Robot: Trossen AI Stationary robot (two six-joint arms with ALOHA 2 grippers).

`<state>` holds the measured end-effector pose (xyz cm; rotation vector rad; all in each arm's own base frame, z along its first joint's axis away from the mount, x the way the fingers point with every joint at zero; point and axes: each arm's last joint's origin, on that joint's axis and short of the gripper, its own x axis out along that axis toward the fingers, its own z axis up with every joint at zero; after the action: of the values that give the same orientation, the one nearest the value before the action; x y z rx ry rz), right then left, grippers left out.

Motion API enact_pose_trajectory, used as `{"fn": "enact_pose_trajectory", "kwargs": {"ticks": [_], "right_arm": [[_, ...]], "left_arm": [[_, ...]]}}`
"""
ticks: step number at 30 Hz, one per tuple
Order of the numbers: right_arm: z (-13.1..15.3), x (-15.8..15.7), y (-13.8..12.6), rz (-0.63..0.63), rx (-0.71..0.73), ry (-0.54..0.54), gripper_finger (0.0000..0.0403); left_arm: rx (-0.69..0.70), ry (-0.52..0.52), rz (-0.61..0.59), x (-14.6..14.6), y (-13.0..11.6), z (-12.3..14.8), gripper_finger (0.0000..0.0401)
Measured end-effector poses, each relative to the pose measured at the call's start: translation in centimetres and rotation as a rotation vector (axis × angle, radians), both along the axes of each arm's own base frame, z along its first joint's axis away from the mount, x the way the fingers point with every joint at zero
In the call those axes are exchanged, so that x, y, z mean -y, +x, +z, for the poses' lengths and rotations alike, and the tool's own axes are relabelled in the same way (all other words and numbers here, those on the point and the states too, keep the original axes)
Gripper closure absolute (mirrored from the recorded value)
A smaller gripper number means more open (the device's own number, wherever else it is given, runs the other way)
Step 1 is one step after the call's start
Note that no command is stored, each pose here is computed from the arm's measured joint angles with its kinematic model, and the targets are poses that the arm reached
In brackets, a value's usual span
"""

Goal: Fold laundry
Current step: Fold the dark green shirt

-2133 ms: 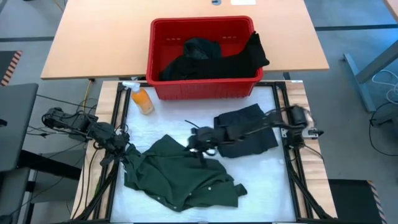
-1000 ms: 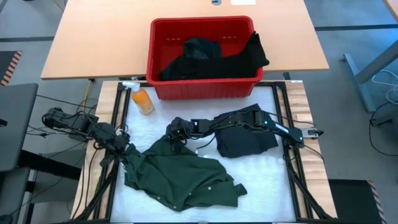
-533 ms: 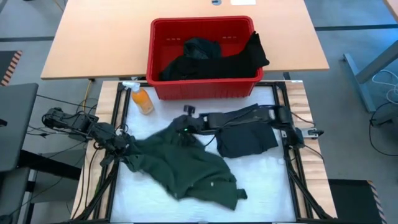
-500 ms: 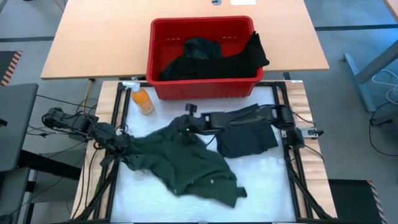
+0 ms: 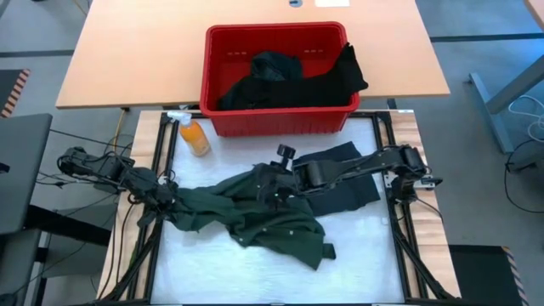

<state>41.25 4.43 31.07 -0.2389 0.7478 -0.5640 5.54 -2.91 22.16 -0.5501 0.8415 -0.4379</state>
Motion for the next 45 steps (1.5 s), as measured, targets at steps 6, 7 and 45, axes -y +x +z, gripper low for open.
{"fn": "enact_pose_trajectory", "kwargs": {"ticks": [6,7,45], "right_arm": [[-5.7,5.6,2.9,-0.062,-0.088,0.046,0.0356],[-6.6,6.8,3.3,-0.06,-0.097,0.072,0.0345],[-15.1,4.2,9.0,0.458,0.071,0.58,0.0178]], "left_arm": [[-0.011,-0.008,0.005,0.0,0.0,0.0,0.0401],[-0.013,-0.012,0.015,0.0,0.0,0.0,0.0401],[-0.014,-0.005,-0.008,0.0,-0.1,-0.1,0.0401]]}}
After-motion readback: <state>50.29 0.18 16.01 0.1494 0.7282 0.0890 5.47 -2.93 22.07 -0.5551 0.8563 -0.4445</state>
